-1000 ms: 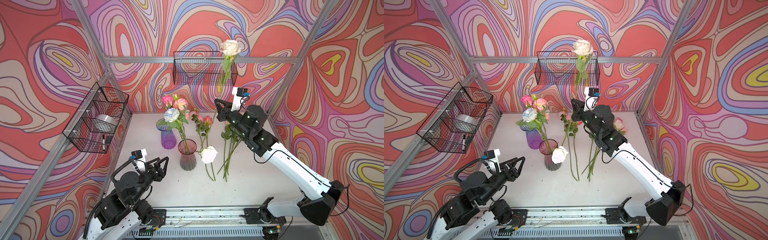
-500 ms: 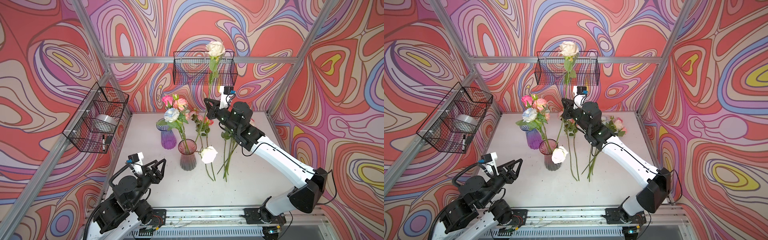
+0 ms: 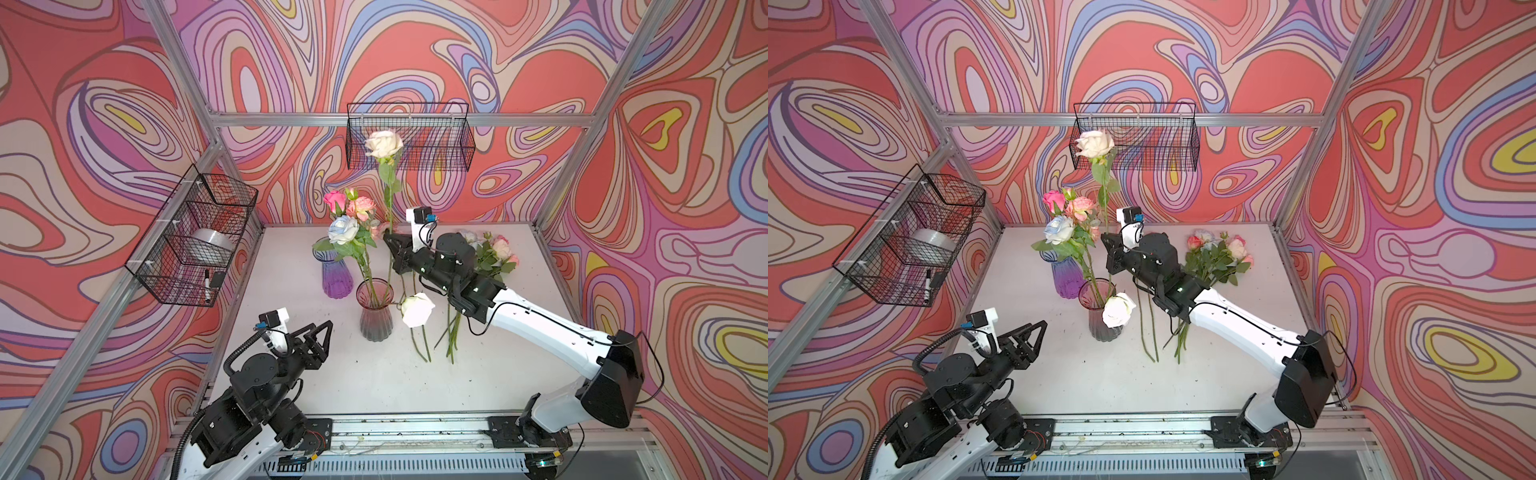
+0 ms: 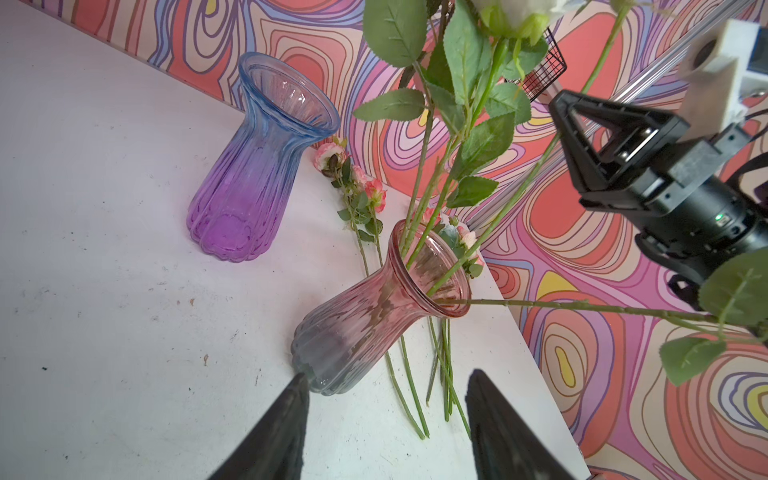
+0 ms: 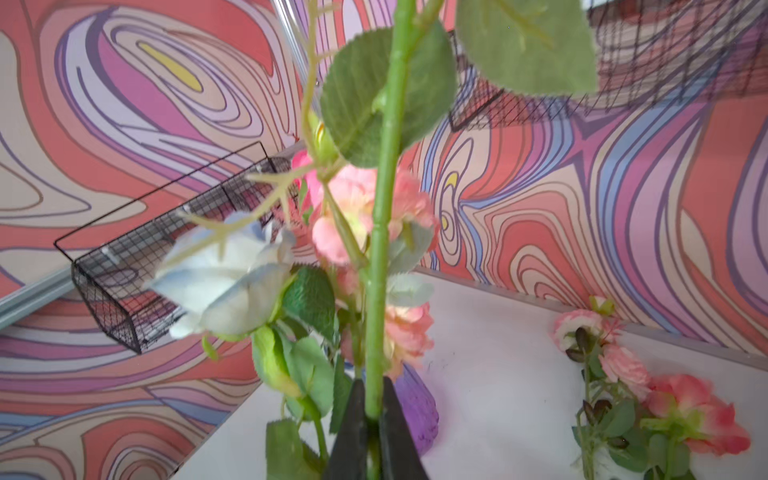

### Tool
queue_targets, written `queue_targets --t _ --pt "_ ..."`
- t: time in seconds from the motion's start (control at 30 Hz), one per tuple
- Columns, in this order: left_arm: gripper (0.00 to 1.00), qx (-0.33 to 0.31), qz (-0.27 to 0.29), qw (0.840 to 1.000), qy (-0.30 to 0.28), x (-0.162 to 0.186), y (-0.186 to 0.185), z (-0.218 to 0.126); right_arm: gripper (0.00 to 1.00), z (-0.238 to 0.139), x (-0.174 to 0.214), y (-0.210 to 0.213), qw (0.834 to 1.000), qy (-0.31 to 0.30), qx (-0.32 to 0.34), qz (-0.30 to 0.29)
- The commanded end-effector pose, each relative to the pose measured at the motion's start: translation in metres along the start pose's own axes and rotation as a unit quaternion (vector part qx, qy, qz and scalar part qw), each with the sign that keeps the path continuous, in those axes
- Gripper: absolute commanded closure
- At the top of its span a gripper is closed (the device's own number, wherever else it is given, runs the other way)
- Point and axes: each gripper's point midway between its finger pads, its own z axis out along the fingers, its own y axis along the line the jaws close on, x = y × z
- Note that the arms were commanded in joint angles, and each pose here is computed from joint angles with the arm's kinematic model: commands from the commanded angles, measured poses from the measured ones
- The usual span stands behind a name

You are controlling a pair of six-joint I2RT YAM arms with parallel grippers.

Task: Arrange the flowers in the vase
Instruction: 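Lower the cream rose into the pink-grey vase with the right gripper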

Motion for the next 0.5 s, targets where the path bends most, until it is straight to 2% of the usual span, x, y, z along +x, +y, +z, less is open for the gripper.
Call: queue_targets --t 0.0,0.2,0.47 --pt "0.38 -0.016 -0.007 1.000 -0.010 0.001 0.009 -0.001 0.94 -0.012 -0.003 0.008 1.000 -0.012 -0.002 -0.013" --pt "0.38 -0.018 -0.005 1.000 -0.003 0.004 0.009 0.004 0.75 -0.013 0.014 0.007 1.000 0.015 0.003 -0.010" --pt "0.37 -0.012 -0.012 1.000 0.005 0.009 0.007 0.010 0.72 -0.021 0.022 0.004 0.999 0.032 0.010 -0.014"
